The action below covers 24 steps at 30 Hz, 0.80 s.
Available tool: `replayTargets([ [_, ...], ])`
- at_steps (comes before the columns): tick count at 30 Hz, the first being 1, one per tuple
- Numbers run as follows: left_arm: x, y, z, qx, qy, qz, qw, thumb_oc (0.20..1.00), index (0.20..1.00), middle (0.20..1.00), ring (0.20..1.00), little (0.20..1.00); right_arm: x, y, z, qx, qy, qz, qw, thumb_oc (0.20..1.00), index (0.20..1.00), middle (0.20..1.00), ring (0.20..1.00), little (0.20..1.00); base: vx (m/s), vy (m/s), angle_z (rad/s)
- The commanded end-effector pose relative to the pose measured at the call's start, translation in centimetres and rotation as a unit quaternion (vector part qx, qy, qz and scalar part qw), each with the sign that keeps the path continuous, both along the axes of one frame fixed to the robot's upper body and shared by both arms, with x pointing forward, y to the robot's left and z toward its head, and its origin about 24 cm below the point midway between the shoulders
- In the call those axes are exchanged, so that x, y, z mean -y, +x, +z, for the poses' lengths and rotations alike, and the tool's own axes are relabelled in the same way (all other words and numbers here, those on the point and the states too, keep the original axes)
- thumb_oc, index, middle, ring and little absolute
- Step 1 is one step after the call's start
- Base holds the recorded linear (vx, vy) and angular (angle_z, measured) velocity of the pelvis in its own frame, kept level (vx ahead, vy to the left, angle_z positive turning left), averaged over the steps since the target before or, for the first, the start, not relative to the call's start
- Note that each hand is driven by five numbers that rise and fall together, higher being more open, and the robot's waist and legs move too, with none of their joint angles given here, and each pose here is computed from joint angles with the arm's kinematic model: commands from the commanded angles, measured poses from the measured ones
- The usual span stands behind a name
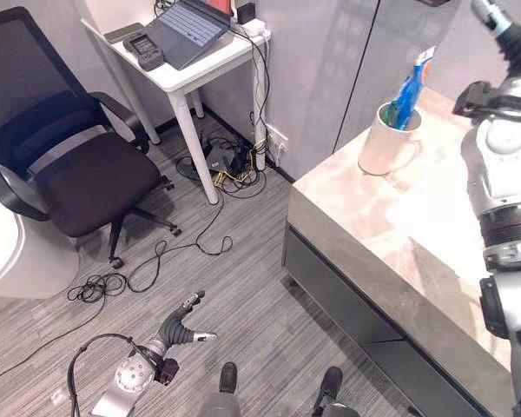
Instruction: Put brush and paste in cup on sink, flatten towel.
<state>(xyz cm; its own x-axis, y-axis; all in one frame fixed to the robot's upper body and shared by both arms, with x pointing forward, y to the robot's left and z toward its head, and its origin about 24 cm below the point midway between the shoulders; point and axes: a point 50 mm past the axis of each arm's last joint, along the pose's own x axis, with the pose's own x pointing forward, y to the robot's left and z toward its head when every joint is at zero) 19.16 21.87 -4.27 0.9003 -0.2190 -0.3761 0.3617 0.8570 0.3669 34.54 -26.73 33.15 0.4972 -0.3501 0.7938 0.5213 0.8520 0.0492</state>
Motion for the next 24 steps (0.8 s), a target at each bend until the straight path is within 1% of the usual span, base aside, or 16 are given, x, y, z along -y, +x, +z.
replayTargets([
  [1,-0.2,0.4,0.6,0.019,0.045,-0.041,0.998,1.0,1.0,1.0,1.0,1.0,0.7,-2.5,3.1,0.084,-0.035,-0.059,0.994,1.0,1.0,1.0,1.0,1.0,-0.05,0.049,-0.02],
  [2,-0.3,0.3,0.3,0.014,0.053,-0.039,0.998,1.0,1.0,1.0,1.0,1.0,0.9,-3.4,3.2,0.1,-0.051,-0.077,0.991,1.0,1.0,1.0,1.0,1.0,-0.05,0.049,-0.07],
  [6,-0.2,0.1,0.2,0.016,0.058,-0.041,0.997,1.0,1.0,1.0,1.0,1.0,0.9,-4.7,2.4,0.121,-0.071,-0.086,0.986,1.0,1.0,1.0,1.0,1.0,-0.04,0.042,-0.05],
  [7,-0.3,-0.1,0.1,0.013,0.056,-0.035,0.998,1.0,1.0,1.0,1.0,1.0,1.1,-5.3,1.7,0.124,-0.075,-0.091,0.985,1.0,1.0,1.0,1.0,1.0,-0.05,0.063,-0.04],
  [8,-0.6,-0.2,0.1,0.013,0.045,-0.017,0.999,1.0,1.0,1.0,1.0,1.0,1.4,-6.1,0.6,0.119,-0.097,-0.101,0.983,1.0,1.0,1.0,1.0,1.0,-0.04,0.047,-0.05],
  [9,-0.6,-0.3,0.1,0.01,0.047,-0.02,0.999,1.0,1.0,1.0,1.0,1.0,1.6,-6.3,0.2,0.116,-0.096,-0.104,0.983,1.0,1.0,1.0,1.0,1.0,-0.03,0.07,-0.04],
  [10,-1.0,-0.4,0.3,0.017,0.042,-0.004,0.999,1.0,1.0,1.0,1.0,1.0,2.1,-7.6,-1.0,0.107,-0.133,-0.125,0.977,1.0,1.0,1.0,1.0,1.0,-0.02,0.061,-0.02],
  [15,-2.5,-1.4,0.3,0.014,0.057,0.021,0.998,1.0,1.0,1.0,1.0,1.0,4.6,-12.1,-4.6,0.068,-0.208,-0.226,0.949,1.0,1.0,1.0,1.0,1.0,0.0,0.067,-0.05],
  [16,-2.4,-1.5,0.3,0.012,0.059,0.017,0.998,1.0,1.0,1.0,1.0,1.0,4.7,-12.5,-4.9,0.066,-0.208,-0.23,0.948,1.0,1.0,1.0,1.0,1.0,0.01,0.074,-0.07],
  [17,-2.7,-1.7,0.2,0.011,0.064,0.024,0.998,1.0,1.0,1.0,1.0,1.0,5.7,-13.8,-5.9,0.052,-0.211,-0.26,0.941,1.0,1.0,1.0,1.0,1.0,0.01,0.076,-0.15],
  [19,-2.8,-1.8,0.2,0.01,0.066,0.026,0.997,1.0,1.0,1.0,1.0,1.0,6.2,-14.5,-6.6,0.044,-0.205,-0.28,0.937,1.0,1.0,1.0,1.0,1.0,0.01,0.09,-0.23],
  [21,-2.6,-2.1,0.1,0.014,0.069,0.029,0.997,1.0,1.0,1.0,1.0,1.0,7.5,-15.7,-9.7,0.008,-0.146,-0.301,0.942,1.0,1.0,1.0,1.0,1.0,0.01,0.127,-0.25],
  [22,-2.6,-2.1,0.1,0.014,0.071,0.029,0.997,1.0,1.0,1.0,1.0,1.0,7.5,-15.8,-9.8,0.007,-0.145,-0.3,0.943,1.0,1.0,1.0,1.0,1.0,0.01,0.141,-0.13],
  [24,-2.5,-2.5,-0.3,0.011,0.067,0.039,0.997,1.0,1.0,1.0,1.0,1.0,8.4,-16.5,-12.6,-0.04,-0.117,-0.321,0.939,1.0,1.0,1.0,1.0,1.0,0.0,0.168,-0.3],
])
